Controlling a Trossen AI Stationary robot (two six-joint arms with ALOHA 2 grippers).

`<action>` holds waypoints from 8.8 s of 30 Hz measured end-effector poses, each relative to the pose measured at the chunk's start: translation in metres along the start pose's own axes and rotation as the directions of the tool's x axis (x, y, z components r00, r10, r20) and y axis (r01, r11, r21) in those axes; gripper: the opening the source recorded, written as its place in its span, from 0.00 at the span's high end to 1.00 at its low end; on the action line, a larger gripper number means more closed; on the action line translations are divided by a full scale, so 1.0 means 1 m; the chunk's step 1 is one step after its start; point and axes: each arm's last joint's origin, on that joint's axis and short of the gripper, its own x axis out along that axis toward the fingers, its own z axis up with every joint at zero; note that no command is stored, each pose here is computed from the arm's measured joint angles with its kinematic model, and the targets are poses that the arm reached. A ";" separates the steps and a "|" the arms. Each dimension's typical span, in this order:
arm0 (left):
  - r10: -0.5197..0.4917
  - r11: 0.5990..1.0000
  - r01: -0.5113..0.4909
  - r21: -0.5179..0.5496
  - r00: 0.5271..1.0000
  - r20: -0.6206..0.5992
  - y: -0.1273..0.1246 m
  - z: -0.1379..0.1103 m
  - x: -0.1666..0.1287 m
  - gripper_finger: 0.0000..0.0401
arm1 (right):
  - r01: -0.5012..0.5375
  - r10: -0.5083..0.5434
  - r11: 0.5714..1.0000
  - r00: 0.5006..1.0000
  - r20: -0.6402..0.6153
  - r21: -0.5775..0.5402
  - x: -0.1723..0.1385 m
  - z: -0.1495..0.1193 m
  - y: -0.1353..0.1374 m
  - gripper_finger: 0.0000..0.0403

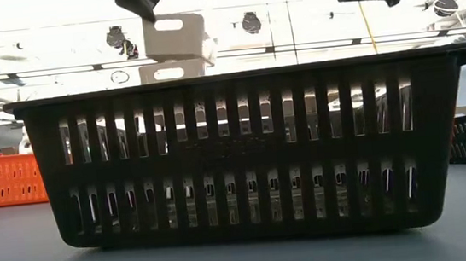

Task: Stack baskets on shelf by color
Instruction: Stack the left gray bin on top of the other gray bin on the shelf, then stack the gray bin on top of the other gray bins on the shelf

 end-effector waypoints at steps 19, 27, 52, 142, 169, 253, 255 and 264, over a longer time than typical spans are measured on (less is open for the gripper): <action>-0.167 0.957 0.167 -0.239 0.986 0.020 -0.001 -0.030 0.044 0.98 | -0.101 0.097 0.993 0.993 0.075 0.057 -0.001 0.010 0.004 0.51; -0.182 0.919 0.167 -0.357 0.983 -0.007 -0.002 -0.035 0.052 0.88 | -0.098 0.096 0.995 0.992 0.080 0.019 -0.003 0.010 0.003 0.51; -0.132 0.987 0.144 -0.067 0.979 0.153 -0.093 0.059 0.112 0.89 | -0.065 0.063 0.997 0.995 0.077 0.033 -0.015 0.010 -0.012 0.51; 0.193 0.980 -0.131 -0.148 0.794 0.577 -0.033 0.144 0.420 0.70 | 0.399 -0.301 0.916 0.615 -0.728 -0.042 -0.028 -0.005 -0.045 0.51; 0.316 0.949 -0.305 -0.083 0.919 0.235 -0.099 0.200 0.154 0.70 | 0.289 -0.285 0.936 0.290 -0.913 -0.201 -0.010 -0.073 -0.064 0.51; 0.590 0.799 -0.600 -0.032 0.793 -0.152 -0.070 0.125 0.023 0.70 | 0.197 -0.200 0.977 0.692 -0.694 -0.085 0.041 0.115 -0.027 1.00; 0.580 0.810 -0.587 -0.017 0.804 -0.130 -0.078 0.129 0.023 0.70 | 0.149 -0.184 0.983 0.722 -0.667 -0.109 0.049 0.114 -0.013 1.00; 0.456 0.889 -0.447 0.100 0.885 -0.095 -0.135 0.146 0.028 0.70 | -0.117 -0.106 0.957 0.713 -0.693 -0.267 0.106 0.079 0.064 1.00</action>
